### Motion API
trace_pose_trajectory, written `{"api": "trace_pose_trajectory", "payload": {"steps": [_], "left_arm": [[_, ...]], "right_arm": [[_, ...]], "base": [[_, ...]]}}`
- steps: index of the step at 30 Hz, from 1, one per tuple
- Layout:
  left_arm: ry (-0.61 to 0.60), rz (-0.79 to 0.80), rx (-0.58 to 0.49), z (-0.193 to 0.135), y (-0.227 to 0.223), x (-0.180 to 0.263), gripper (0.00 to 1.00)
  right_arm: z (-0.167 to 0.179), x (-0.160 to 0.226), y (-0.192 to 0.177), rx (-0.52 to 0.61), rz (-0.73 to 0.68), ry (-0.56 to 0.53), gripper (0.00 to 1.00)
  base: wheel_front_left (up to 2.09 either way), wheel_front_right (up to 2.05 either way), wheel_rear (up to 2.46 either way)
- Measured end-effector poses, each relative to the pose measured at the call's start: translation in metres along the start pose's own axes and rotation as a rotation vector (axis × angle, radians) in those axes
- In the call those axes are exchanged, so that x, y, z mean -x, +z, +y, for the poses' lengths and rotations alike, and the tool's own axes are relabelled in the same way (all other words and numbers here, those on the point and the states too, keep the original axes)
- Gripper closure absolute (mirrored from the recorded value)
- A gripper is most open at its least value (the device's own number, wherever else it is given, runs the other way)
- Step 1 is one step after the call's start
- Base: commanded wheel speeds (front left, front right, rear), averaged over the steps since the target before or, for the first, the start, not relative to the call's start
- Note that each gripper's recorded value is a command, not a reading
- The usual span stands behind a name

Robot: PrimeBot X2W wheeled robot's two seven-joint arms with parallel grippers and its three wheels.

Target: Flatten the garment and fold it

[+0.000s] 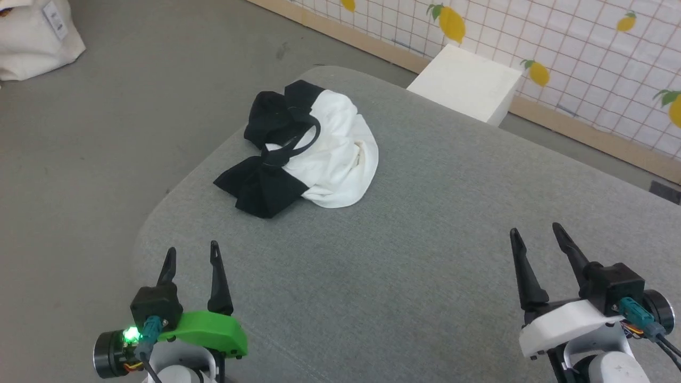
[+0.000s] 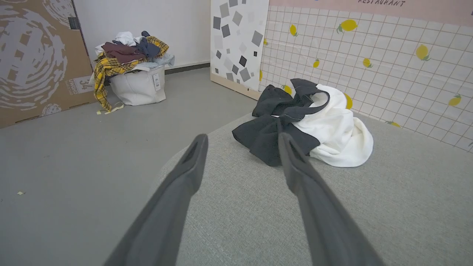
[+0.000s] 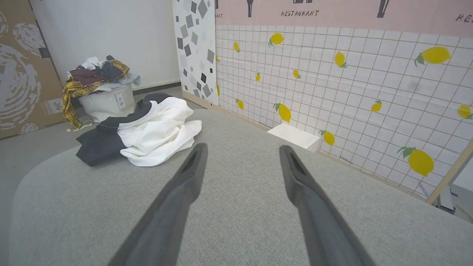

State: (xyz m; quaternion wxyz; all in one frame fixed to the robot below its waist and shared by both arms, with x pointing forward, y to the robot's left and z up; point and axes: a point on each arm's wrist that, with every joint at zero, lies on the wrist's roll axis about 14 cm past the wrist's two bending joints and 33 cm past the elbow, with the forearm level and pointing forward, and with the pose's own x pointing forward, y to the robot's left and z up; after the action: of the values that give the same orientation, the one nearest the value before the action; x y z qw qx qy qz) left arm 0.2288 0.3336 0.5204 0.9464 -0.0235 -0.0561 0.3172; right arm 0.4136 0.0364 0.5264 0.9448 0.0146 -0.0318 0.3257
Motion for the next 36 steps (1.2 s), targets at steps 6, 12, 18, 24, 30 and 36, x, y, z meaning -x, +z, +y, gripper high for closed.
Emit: {"api": "trace_pose_trajectory", "payload": {"steps": [6,12,18,24,30,36], "left_arm": [[-0.055,-0.072,0.023,-0.013,0.027,-0.041,0.00],[-0.163,-0.013,0.057,-0.044,0.042,-0.128,0.00],[-0.198,0.154,0.058,-0.063,0.026,-0.196,0.00],[-0.216,0.433,0.181,-0.094,-0.031,-0.234,0.00],[-0.206,0.829,0.155,-0.124,-0.130,-0.221,0.00],[-0.165,1.071,0.062,-0.136,-0.198,-0.199,0.00]], "right_arm": [[0.001,-0.022,0.001,-0.016,-0.023,0.021,0.00],[-0.014,-0.046,-0.019,-0.048,-0.011,0.008,0.00],[-0.051,-0.058,-0.039,-0.076,-0.018,-0.070,0.00],[-0.108,-0.043,-0.070,-0.099,0.002,-0.220,0.00],[-0.150,-0.010,-0.111,-0.117,0.072,-0.352,0.00],[-0.178,0.011,-0.132,-0.133,0.097,-0.441,0.00]], "base": [[0.00,0.00,0.00],[0.00,0.00,0.00],[0.00,0.00,0.00],[0.00,0.00,0.00],[0.00,0.00,0.00],[0.00,0.00,0.00]]}}
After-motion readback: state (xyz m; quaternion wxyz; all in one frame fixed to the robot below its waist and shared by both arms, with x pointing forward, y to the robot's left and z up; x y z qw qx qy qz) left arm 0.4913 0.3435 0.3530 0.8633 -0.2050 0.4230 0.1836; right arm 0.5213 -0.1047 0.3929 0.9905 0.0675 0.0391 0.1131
